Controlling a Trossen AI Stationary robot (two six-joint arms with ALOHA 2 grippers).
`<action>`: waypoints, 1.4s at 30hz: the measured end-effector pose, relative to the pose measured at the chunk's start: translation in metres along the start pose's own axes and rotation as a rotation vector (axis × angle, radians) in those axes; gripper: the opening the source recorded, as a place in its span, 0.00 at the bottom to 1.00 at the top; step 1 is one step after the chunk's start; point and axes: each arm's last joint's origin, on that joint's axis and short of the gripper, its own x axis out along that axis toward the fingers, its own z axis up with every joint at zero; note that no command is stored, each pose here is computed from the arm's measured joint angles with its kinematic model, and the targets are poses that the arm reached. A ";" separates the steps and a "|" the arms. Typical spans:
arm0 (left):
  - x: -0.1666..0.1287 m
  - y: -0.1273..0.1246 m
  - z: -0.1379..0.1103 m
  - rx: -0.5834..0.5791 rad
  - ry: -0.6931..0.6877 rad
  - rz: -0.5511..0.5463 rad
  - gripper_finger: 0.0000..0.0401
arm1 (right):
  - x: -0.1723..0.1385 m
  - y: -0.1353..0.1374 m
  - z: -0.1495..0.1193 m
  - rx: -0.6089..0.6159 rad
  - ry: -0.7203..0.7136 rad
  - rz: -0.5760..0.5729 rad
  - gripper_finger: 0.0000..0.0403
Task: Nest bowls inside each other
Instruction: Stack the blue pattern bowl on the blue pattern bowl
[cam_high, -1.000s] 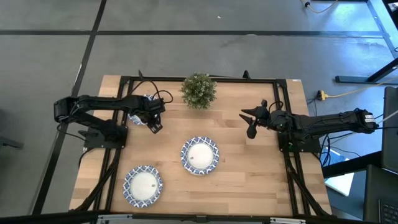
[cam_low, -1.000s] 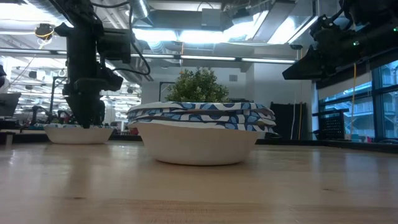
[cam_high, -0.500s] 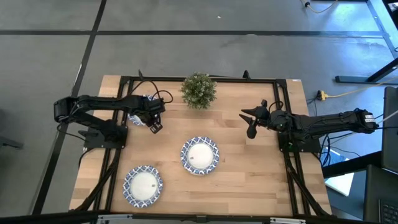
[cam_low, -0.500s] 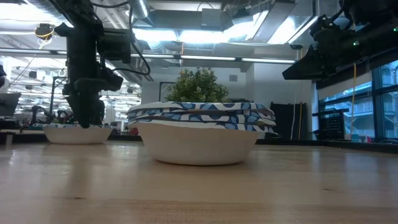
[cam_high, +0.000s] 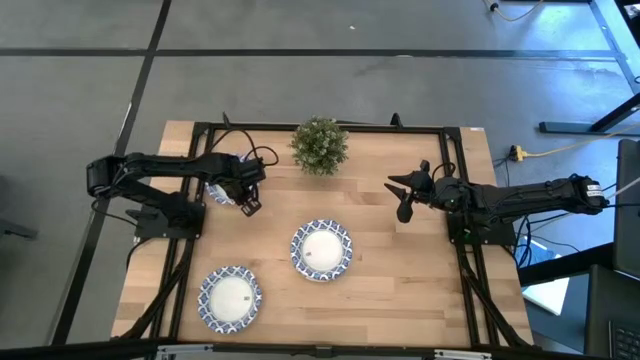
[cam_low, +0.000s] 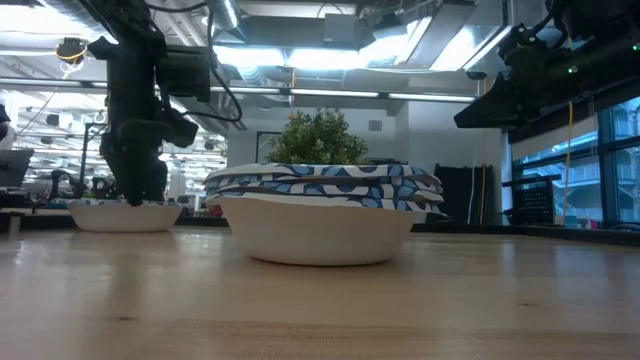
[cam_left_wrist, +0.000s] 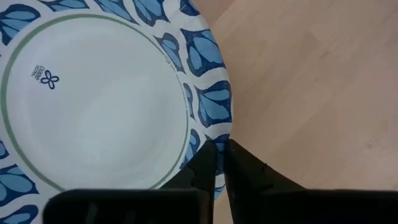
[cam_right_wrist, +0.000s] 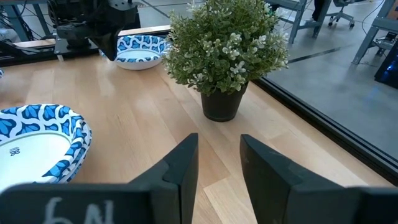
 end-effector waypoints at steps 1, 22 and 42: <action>0.000 0.000 0.000 0.005 0.000 0.000 0.05 | 0.000 0.000 0.000 0.000 0.000 0.000 0.30; -0.049 -0.010 0.026 0.115 -0.112 -0.077 0.05 | 0.000 0.000 0.000 -0.004 0.000 0.000 0.30; -0.114 -0.051 0.024 0.302 -0.106 -0.348 0.02 | 0.000 -0.003 0.000 -0.005 -0.011 -0.089 0.30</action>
